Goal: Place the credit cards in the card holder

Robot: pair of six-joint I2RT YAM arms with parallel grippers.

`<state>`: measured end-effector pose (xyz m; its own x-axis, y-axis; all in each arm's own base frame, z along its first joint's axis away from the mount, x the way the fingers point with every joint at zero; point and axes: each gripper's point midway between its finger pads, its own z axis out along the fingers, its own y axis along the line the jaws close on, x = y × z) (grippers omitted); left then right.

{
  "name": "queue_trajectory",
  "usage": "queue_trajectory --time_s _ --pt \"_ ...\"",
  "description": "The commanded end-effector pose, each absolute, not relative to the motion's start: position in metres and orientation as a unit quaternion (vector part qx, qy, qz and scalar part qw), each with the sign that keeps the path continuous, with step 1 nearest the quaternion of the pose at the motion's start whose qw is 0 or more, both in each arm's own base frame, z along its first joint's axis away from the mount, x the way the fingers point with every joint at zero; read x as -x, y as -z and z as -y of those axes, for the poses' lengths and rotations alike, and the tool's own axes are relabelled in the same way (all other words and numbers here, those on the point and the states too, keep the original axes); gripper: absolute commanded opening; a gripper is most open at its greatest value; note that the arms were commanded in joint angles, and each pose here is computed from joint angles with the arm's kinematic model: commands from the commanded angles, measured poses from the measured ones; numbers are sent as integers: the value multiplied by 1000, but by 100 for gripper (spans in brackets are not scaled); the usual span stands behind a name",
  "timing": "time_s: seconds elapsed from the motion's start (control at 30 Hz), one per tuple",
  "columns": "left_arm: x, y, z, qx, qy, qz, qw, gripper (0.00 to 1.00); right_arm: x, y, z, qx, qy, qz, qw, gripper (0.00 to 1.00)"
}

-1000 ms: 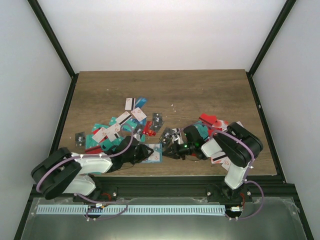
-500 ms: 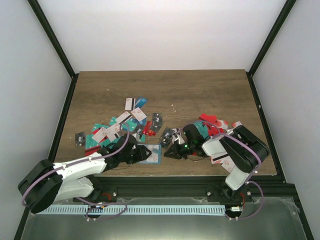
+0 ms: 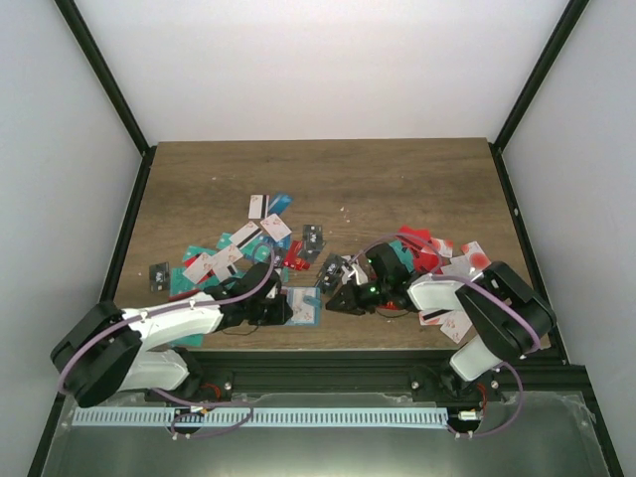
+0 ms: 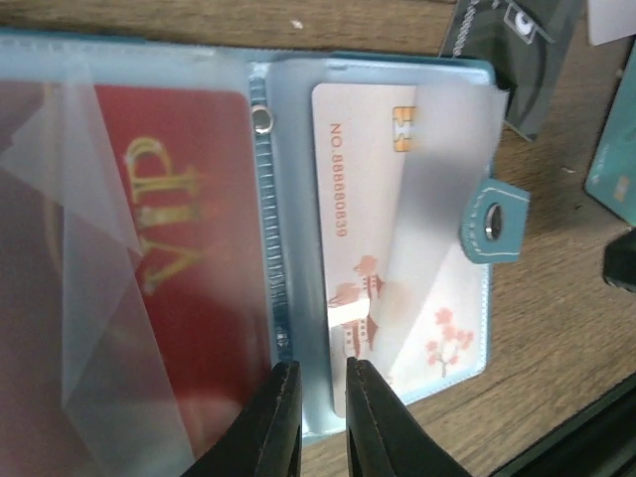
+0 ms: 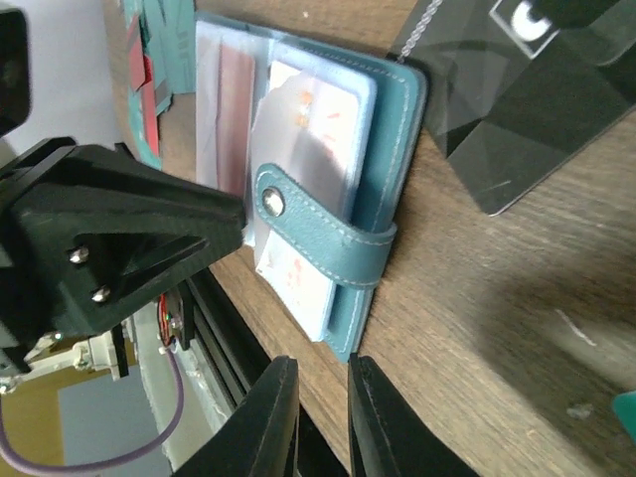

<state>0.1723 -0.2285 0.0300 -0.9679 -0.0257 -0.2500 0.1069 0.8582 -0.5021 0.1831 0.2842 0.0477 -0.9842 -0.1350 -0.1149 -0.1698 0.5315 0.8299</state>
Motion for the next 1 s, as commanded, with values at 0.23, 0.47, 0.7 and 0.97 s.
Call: queue_trajectory --time_s 0.23,0.47,0.7,0.97 --pt "-178 -23 242 -60 268 -955 114 12 -162 -58 -307 130 -525 -841 -13 17" --pt "-179 -22 247 -65 274 -953 111 11 -169 -48 -313 117 -518 -847 -20 17" --pt "-180 -27 246 -67 273 -953 116 10 -180 -41 -317 112 -506 -855 -14 20" --pt "-175 -20 242 -80 267 -954 111 9 -186 -29 -312 100 -471 -876 -11 26"
